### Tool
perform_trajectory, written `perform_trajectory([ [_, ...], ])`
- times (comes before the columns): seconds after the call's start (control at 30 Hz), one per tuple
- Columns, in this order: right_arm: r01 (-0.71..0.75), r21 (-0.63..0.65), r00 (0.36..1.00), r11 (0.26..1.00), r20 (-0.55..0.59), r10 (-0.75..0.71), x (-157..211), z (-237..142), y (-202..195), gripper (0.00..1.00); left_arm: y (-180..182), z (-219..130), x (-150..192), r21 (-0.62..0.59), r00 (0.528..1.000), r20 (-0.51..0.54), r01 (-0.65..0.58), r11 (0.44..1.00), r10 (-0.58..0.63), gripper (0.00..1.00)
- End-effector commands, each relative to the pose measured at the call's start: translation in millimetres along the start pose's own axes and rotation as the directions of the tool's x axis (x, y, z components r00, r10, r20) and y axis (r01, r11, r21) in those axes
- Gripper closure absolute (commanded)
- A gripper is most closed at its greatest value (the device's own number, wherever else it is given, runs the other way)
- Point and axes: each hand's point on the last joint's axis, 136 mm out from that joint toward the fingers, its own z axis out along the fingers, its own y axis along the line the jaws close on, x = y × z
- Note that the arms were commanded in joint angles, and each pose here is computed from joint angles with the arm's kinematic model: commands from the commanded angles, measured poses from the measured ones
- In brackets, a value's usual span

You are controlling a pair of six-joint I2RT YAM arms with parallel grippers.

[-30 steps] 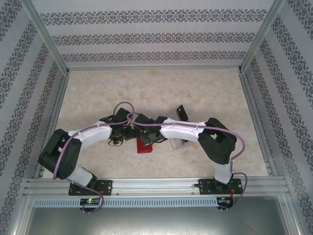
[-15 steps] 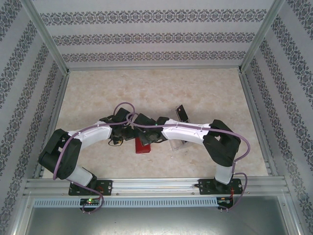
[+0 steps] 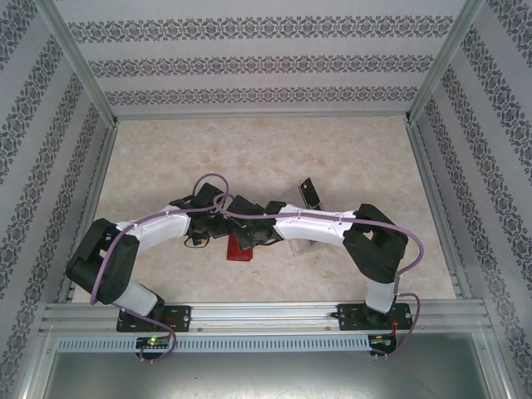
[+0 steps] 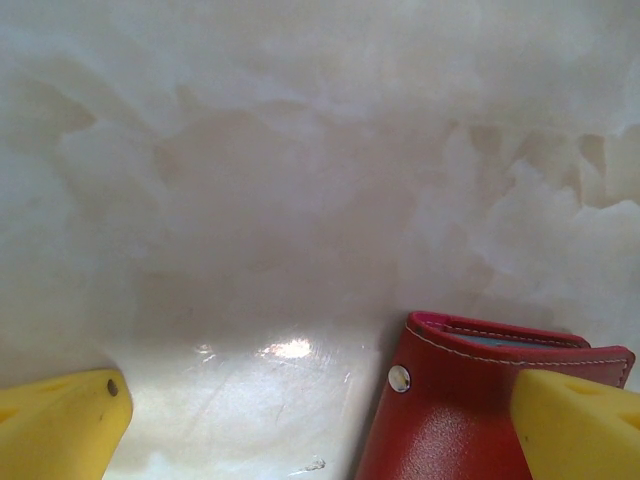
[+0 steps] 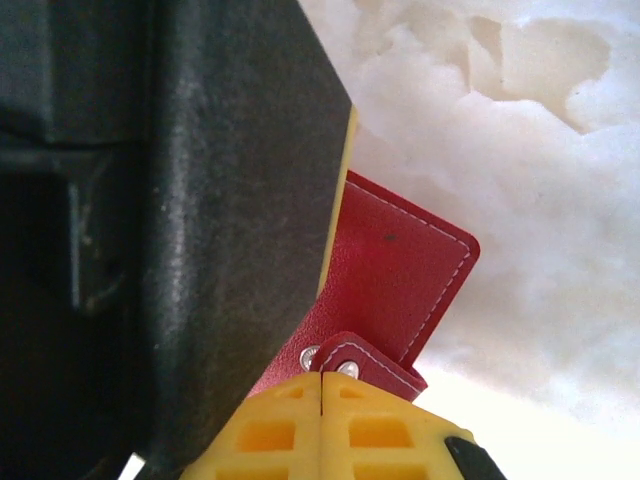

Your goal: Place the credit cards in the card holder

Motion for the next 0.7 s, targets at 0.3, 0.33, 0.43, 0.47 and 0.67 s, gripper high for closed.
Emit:
perform_trajectory([
  [0.3,0.004,-0.013,0.997,1.000,-0.072,-0.005,16,31,4,1.00,-9,17,12,0.041,0.998,-0.067,0.005,0.999,-0.002,0.00],
  [0.33,0.003,-0.011,0.997,1.000,-0.071,-0.004,16,30,4,1.00,-9,18,13,0.042,0.998,-0.068,0.005,0.999,-0.002,0.00],
  [0.43,0.006,-0.013,0.998,1.000,-0.065,-0.007,15,28,4,1.00,-8,18,13,0.040,0.998,-0.069,0.002,0.999,0.001,0.00],
  [0.47,0.007,-0.014,0.998,1.000,-0.068,-0.008,15,27,4,1.00,-8,18,13,0.040,0.998,-0.070,0.002,0.999,0.001,0.00],
  [0.67,0.012,-0.008,0.995,1.000,-0.102,-0.012,21,38,2,1.00,-7,19,14,0.037,0.997,-0.073,0.005,0.999,-0.002,0.00],
])
